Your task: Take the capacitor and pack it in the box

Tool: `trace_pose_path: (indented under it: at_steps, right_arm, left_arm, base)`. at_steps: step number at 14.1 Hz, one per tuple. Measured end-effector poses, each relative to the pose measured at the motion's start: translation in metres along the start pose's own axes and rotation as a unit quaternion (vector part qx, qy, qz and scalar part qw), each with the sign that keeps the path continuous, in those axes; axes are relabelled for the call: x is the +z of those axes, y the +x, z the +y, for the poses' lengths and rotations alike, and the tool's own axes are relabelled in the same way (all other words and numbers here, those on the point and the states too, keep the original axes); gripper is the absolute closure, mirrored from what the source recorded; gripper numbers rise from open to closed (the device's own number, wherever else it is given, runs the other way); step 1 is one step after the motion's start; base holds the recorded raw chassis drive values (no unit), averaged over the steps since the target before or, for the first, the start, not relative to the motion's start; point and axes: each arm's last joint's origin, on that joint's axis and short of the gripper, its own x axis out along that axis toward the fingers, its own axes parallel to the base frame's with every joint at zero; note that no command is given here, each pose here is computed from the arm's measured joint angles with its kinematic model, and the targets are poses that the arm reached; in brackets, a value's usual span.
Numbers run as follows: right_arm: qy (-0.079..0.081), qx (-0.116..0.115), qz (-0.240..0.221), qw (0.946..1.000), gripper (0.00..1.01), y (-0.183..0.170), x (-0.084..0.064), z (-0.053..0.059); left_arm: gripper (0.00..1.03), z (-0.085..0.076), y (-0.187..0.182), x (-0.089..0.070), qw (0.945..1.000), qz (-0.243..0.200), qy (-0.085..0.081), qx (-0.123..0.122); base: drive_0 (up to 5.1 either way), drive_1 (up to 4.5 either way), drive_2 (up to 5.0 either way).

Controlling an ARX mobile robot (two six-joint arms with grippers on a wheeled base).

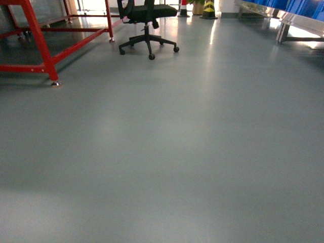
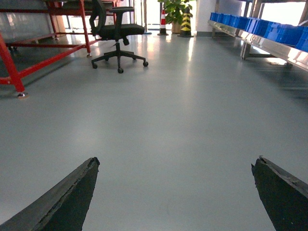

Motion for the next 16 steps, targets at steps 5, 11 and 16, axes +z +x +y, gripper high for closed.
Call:
trace_pose_path:
  at_steps: [5, 11, 16]
  right_arm:
    - [0.000, 0.000, -0.004, 1.0000, 0.03, 0.0000, 0.0008, 0.0000]
    - [0.000, 0.000, -0.002, 1.0000, 0.03, 0.0000, 0.0004, 0.0000]
    - [0.000, 0.000, -0.001, 1.0000, 0.03, 0.0000, 0.0002, 0.0000]
  left_arm:
    - [0.60, 0.0000, 0.0000, -0.0001, 1.0000, 0.001, 0.000, 0.000]
    - [0.60, 0.0000, 0.0000, -0.0001, 1.0000, 0.001, 0.000, 0.000]
    - [0.60, 0.0000, 0.0000, -0.0001, 1.0000, 0.000, 0.000, 0.000]
  base:
    - [-5.0, 2.43, 2.4]
    - [-5.0, 2.47, 2.5]
    - [-5.0, 2.48, 2.5]
